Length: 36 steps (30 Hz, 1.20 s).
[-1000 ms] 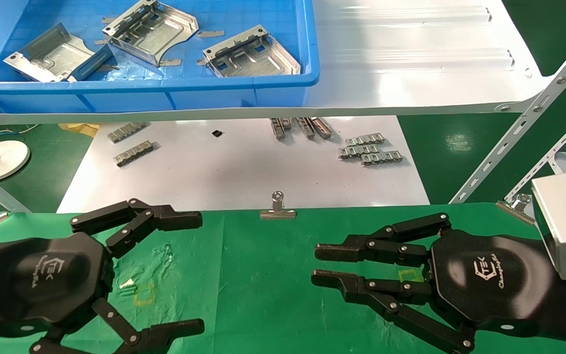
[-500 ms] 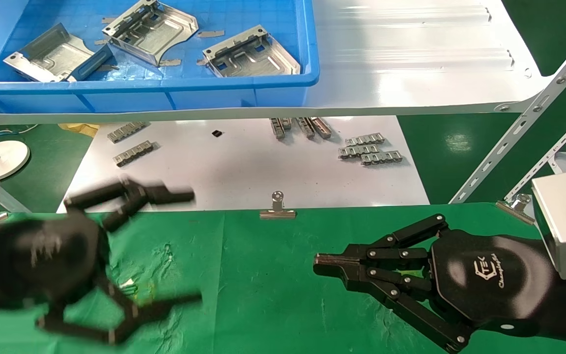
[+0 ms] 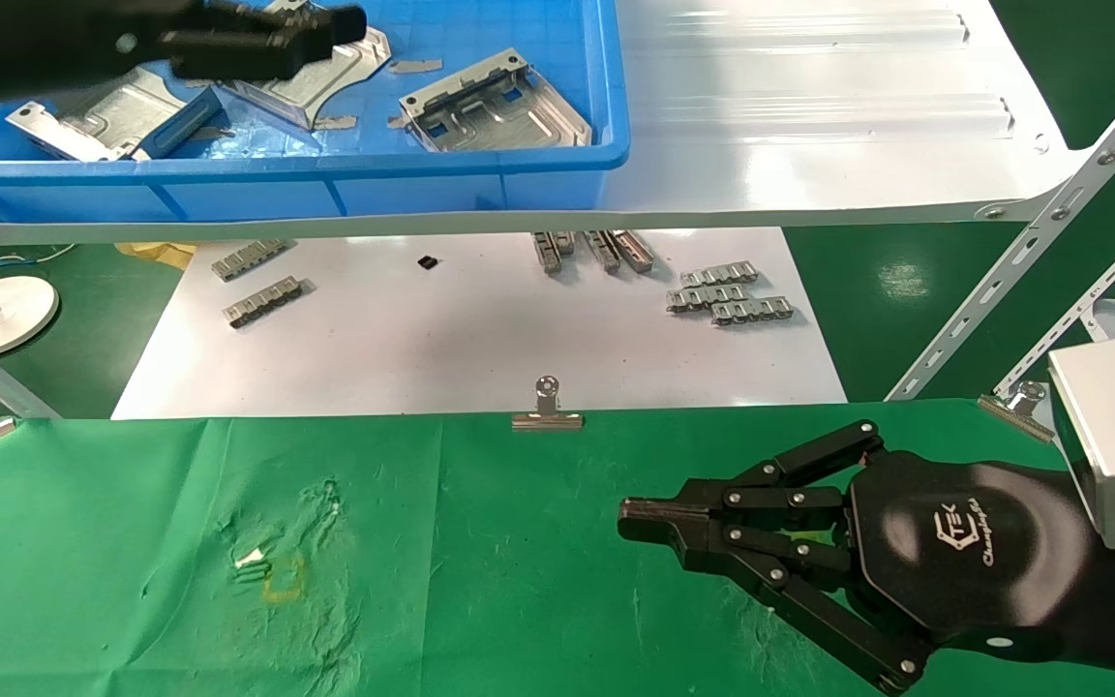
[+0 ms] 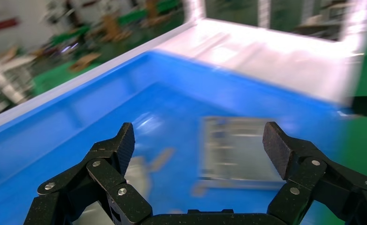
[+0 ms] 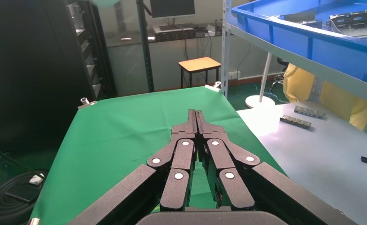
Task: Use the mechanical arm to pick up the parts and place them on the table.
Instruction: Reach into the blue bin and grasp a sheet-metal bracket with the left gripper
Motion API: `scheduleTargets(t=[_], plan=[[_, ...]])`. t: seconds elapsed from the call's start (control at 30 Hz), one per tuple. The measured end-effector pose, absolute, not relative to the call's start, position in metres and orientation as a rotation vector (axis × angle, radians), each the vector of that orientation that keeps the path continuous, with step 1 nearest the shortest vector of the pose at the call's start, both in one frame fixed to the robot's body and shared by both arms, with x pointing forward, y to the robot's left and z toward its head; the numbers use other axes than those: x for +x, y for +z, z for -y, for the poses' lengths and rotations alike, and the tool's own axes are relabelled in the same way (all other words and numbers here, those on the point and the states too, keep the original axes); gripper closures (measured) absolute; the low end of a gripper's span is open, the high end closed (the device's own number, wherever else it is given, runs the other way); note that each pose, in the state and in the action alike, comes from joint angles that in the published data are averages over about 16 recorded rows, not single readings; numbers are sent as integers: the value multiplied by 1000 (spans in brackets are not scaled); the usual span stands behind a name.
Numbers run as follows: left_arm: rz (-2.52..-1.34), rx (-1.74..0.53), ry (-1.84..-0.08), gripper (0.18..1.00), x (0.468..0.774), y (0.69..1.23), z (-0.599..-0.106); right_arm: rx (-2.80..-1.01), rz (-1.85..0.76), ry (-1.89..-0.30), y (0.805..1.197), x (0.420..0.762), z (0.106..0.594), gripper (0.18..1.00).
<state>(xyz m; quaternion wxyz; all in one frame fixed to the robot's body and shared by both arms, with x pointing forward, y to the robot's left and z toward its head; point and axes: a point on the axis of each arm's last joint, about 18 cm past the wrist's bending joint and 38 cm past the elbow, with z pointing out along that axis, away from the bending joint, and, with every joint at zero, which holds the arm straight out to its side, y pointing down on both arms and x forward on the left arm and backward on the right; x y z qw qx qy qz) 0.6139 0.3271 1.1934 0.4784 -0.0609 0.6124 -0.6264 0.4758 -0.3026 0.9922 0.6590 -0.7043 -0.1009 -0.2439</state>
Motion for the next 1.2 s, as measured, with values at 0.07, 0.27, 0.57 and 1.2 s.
scheduleTargets(t=[0.07,0.27,0.57,1.2], plan=[[-1472,-219,-1496,184,631,1205,-327,-1594,229,-552,992,476,303,987],[-1437,-389,-1396,186,668,1219,-329,-1594,229,-552,992,476,303,986],[-1486,-476,-1318,212,682,1211,-332,-1594,229,-552,992,476,303,957],[-1520,-483,-1261,505,680,1201,-349,-1594,229,-552,992,476,303,673]])
